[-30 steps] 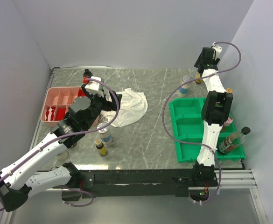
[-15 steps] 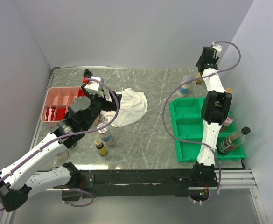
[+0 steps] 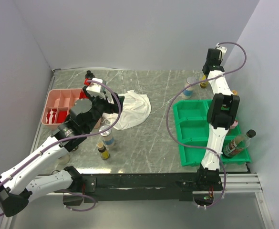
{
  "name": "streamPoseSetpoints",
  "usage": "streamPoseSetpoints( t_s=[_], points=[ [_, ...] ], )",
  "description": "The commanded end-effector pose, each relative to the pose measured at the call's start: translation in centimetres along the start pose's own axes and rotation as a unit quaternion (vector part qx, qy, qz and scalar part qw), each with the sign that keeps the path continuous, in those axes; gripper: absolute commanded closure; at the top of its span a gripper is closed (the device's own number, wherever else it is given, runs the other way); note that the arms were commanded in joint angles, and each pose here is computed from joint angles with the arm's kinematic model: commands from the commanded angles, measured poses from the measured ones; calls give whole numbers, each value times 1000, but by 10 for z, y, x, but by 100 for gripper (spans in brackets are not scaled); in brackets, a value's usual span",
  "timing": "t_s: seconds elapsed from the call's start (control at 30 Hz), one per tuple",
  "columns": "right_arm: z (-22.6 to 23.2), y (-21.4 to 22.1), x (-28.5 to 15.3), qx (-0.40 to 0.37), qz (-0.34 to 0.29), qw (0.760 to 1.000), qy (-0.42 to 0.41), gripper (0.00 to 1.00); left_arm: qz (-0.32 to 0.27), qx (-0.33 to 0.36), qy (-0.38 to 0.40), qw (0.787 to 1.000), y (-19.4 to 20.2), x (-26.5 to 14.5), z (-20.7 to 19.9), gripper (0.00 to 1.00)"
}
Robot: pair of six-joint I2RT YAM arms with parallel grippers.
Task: Organize the condiment bottles
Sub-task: Pick up the bottle from the corner of the board.
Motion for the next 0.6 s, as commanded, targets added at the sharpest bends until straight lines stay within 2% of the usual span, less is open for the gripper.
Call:
streamPoseSetpoints(
  t_s=[0.0, 0.03, 0.13, 0.27, 0.47, 0.57],
  points=[
    [-18, -105, -106, 28, -156, 987, -1, 100, -35, -6, 3, 999, -15, -5, -1, 3],
    [-24, -119, -130, 34, -178, 983, -6, 100, -37, -6, 2, 999, -16, -6, 0, 3],
    [-29, -131, -169, 30, -190, 981, -7, 100, -41, -3, -8, 999, -16, -6, 2, 3],
    [-34, -126, -214, 28, -177, 984, -13, 100, -44, -2, -15, 999, -15, -5, 3, 3],
    [-37, -73, -281, 50, -141, 988, -49, 100, -45, -3, -20, 999, -15, -5, 4, 3],
    [-44, -39, -308, 86, -133, 985, -68, 100, -45, -3, -18, 999, -14, -5, 4, 3]
  ],
)
Point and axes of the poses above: each gripper's point midway between its finger pads, its own x axis out along the fingers, its own z axis along the line the jaws close on, y = z × x, the point moved 9 cm from there along -x, back along the fingers, and after that the axes turned 11 degrees about -x, right-handed, at the moved point
